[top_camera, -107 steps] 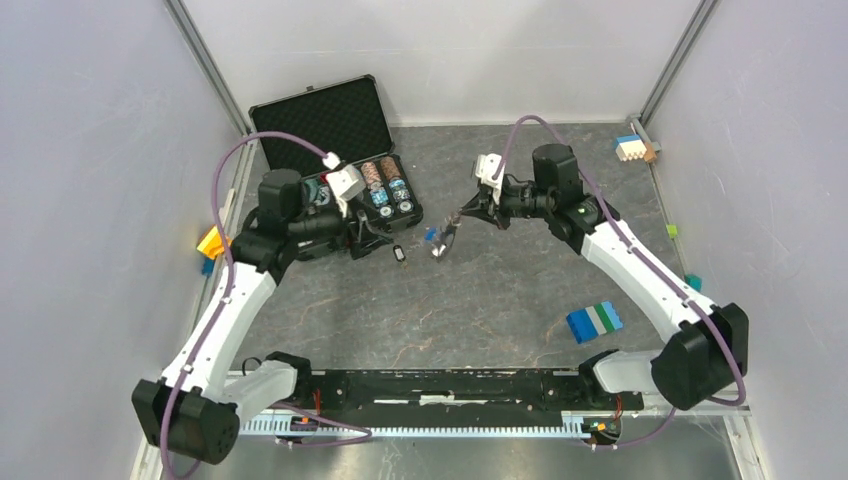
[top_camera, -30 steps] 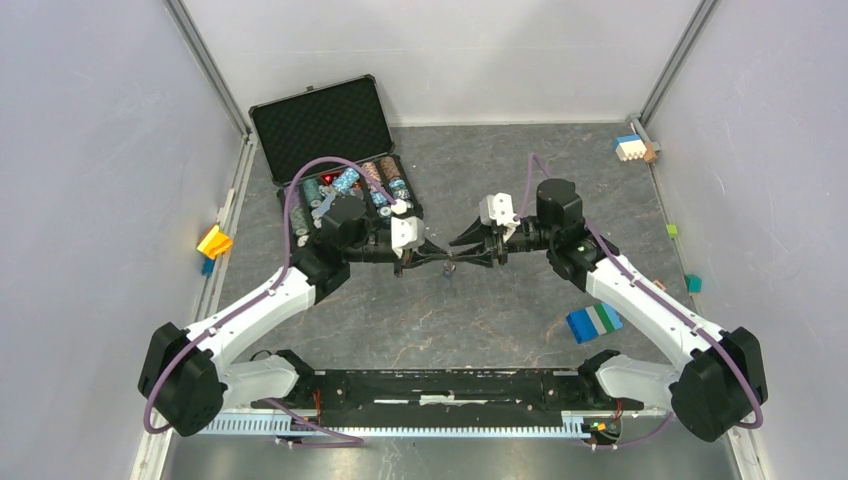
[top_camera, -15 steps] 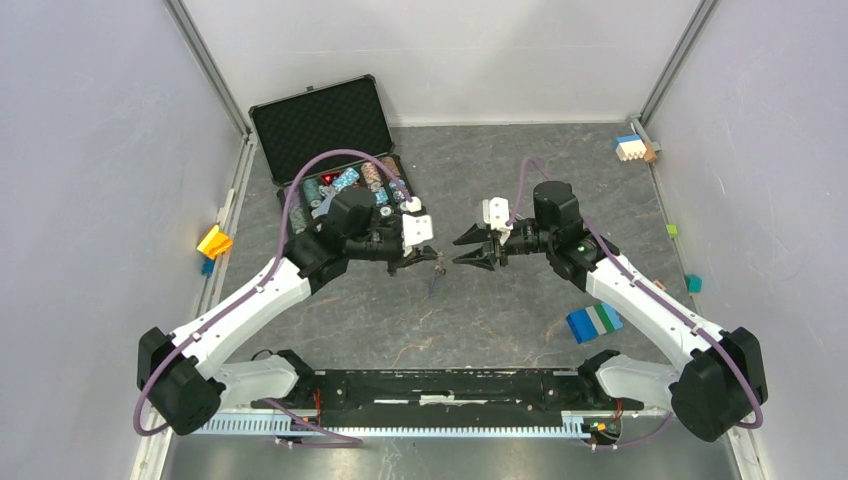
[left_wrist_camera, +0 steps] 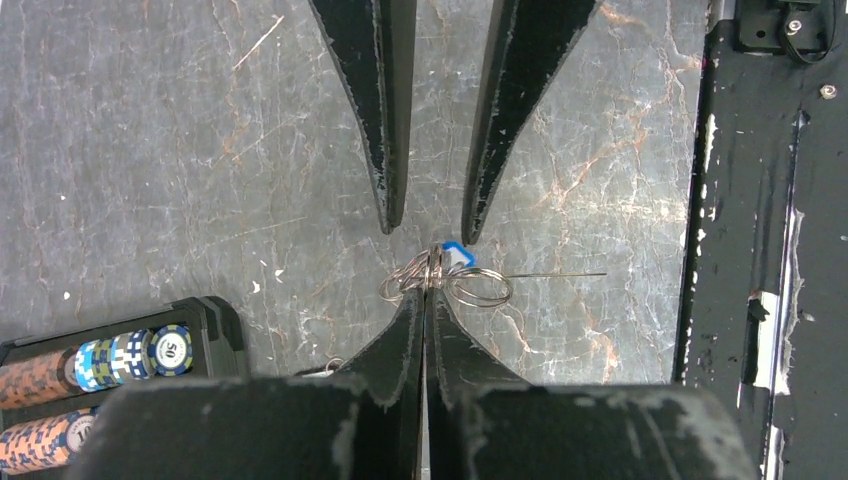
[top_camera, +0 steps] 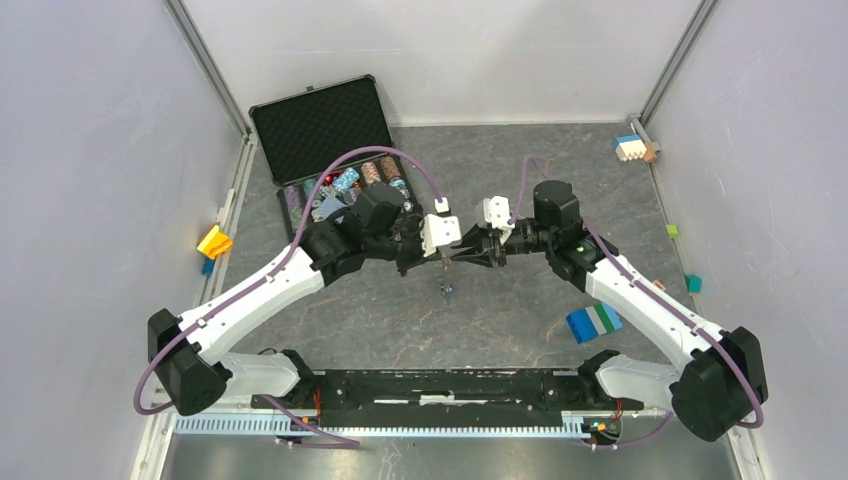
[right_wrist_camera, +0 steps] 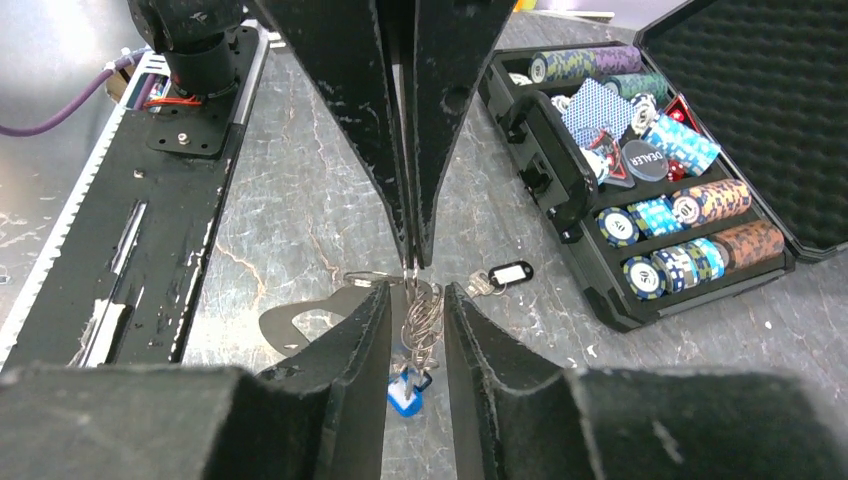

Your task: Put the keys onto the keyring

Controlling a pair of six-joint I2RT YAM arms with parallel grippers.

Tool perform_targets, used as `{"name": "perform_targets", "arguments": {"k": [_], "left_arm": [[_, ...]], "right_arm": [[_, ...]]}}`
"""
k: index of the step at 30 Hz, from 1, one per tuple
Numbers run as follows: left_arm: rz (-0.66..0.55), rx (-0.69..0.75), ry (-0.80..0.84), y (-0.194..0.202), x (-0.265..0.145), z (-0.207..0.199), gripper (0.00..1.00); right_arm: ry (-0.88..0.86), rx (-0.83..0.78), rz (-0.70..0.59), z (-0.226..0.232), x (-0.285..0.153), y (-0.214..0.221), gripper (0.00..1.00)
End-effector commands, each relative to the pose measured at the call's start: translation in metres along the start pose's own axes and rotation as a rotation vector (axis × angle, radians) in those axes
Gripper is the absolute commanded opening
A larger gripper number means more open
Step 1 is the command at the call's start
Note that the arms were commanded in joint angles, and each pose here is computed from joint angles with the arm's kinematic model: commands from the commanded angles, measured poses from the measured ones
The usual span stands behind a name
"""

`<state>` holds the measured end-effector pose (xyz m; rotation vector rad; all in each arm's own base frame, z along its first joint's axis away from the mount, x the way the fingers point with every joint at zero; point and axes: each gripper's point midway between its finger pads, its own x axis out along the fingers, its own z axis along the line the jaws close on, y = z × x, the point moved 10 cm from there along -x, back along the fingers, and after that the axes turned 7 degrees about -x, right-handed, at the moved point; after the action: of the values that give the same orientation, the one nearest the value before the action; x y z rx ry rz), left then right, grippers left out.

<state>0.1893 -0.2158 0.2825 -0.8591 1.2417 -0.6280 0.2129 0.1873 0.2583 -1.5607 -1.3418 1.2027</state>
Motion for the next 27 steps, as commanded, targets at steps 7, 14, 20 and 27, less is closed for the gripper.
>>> {"name": "perform_targets", "arguments": {"k": [7,14,20,27], "left_arm": [[-0.043,-0.013,-0.024,-0.02,-0.008,-0.001,0.02],[-0.056,-0.022,-0.012,-0.022,-0.009,-0.003,0.02],[-0.06,-0.031,-0.004,-0.022,-0.01,-0.004,0.02],[-0.078,-0.036,-0.004,-0.025,-0.013,-0.006,0.02]], "right_arm": [[-0.025,-0.024,-0.048,-0.002,0.008,-0.005,0.3],[-0.041,-0.017,-0.05,0.0,0.012,-0.002,0.25],[-0.038,-0.015,-0.043,0.0,0.014,0.0,0.12],[-0.034,-0.015,-0.033,0.0,0.015,0.004,0.08]]}}
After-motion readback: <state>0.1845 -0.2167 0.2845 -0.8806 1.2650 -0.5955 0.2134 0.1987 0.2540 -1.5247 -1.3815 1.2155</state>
